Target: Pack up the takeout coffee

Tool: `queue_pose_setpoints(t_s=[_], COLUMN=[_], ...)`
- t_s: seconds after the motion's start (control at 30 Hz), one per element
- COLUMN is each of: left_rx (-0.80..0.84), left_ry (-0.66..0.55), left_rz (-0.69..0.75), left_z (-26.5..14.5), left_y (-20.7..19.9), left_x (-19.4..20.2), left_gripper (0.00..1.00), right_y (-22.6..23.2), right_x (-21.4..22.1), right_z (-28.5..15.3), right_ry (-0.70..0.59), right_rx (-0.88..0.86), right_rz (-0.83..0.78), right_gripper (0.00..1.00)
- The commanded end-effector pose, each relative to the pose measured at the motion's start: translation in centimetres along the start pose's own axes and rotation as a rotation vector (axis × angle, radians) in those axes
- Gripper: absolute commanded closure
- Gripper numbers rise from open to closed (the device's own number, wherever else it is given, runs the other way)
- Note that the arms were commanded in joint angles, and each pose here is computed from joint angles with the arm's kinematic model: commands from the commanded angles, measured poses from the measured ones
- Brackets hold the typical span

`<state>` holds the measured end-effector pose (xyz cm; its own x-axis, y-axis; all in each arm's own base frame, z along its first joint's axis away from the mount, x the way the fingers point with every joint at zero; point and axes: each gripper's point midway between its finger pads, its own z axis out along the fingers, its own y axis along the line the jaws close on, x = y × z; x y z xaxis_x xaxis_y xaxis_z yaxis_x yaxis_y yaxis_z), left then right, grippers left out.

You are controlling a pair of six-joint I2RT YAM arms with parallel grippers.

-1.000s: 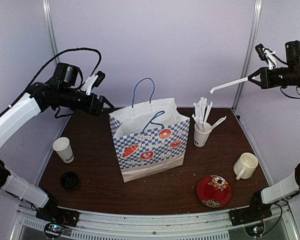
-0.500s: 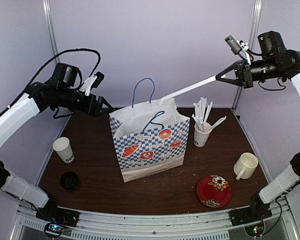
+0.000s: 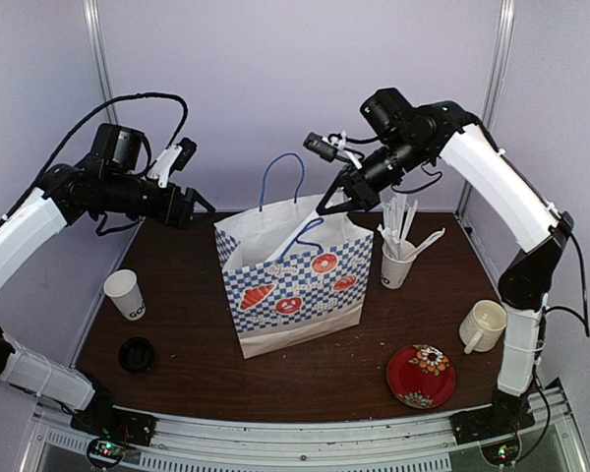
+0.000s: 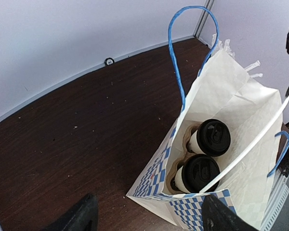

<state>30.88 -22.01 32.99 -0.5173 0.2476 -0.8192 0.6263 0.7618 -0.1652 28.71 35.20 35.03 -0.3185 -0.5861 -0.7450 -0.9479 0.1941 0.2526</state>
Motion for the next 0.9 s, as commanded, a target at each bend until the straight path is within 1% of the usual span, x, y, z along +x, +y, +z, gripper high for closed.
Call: queue_pose_setpoints(t_s=[0.0,0.03,0.1,0.17,0.2,0.33,0.47,0.5,0.53,0.6,0.63,0.67,0.7,0.77,0.83,0.87], left_rx=[0.002,0.002,0.002,-0.002,-0.005,-0.027,-0.061,-0.076,-0.092,-0.132,-0.154,-0.179,-0.214,-0.278,-0.323,-0.347], left_ry=[-0.016,-0.016,-0.014,-0.012,-0.011,-0.009,-0.022,-0.025,-0.031,-0.041,-0.045,-0.046,-0.049,-0.047,-0.049,-0.048], left_rz=[0.003,0.003,0.002,0.003,0.006,0.015,0.026,0.029,0.031,0.036,0.036,0.037,0.035,0.027,0.011,-0.001], left_z=[0.0,-0.1,0.0,-0.1,-0.2,-0.3,-0.4,-0.5,-0.6,-0.8,-1.0,-1.0,-1.2,-1.5,-1.7,-1.8], left_y=[0.0,0.0,0.0,0.1,0.1,0.5,1.0,1.3,1.5,2.2,2.5,2.9,3.5,4.6,5.4,5.9], left_x=[0.0,0.0,0.1,0.2,0.2,0.3,-0.1,-0.3,-0.4,-0.7,-0.9,-0.9,-1.0,-1.0,-1.0,-0.9], left_gripper=[0.23,0.23,0.23,0.23,0.22,0.22,0.20,0.19,0.19,0.16,0.15,0.14,0.13,0.08,0.03,0.03], right_y=[0.5,0.2,-0.1,-0.3,-0.4,-1.2,-2.8,-4.1,-4.9,-8.0,-9.5,-10.9,-12.2,-14.4,-15.8,-16.4], right_x=[0.7,1.1,1.4,1.2,1.0,0.4,0.8,1.2,1.7,3.2,4.2,5.1,6.3,8.6,10.6,11.5], right_z=[4.4,5.1,5.2,4.2,3.3,-1.3,-7.2,-9.1,-10.1,-13.9,-15.7,-17.7,-19.4,-22.7,-24.4,-24.9], right_ry=[0.093,0.120,0.134,0.122,0.108,0.040,-0.039,-0.067,-0.083,-0.146,-0.174,-0.210,-0.240,-0.293,-0.280,-0.264], right_rx=[0.003,0.009,0.014,0.035,0.045,0.103,0.215,0.278,0.328,0.484,0.575,0.672,0.771,0.975,1.118,1.172], right_rz=[-0.011,-0.007,-0.003,-0.015,-0.020,-0.010,0.001,0.013,0.024,0.077,0.109,0.140,0.180,0.257,0.302,0.335], right_gripper=[0.93,0.87,0.71,0.57,0.52,0.42,0.36,0.34,0.30,0.22,0.16,0.06,0.01,0.01,0.01,0.01])
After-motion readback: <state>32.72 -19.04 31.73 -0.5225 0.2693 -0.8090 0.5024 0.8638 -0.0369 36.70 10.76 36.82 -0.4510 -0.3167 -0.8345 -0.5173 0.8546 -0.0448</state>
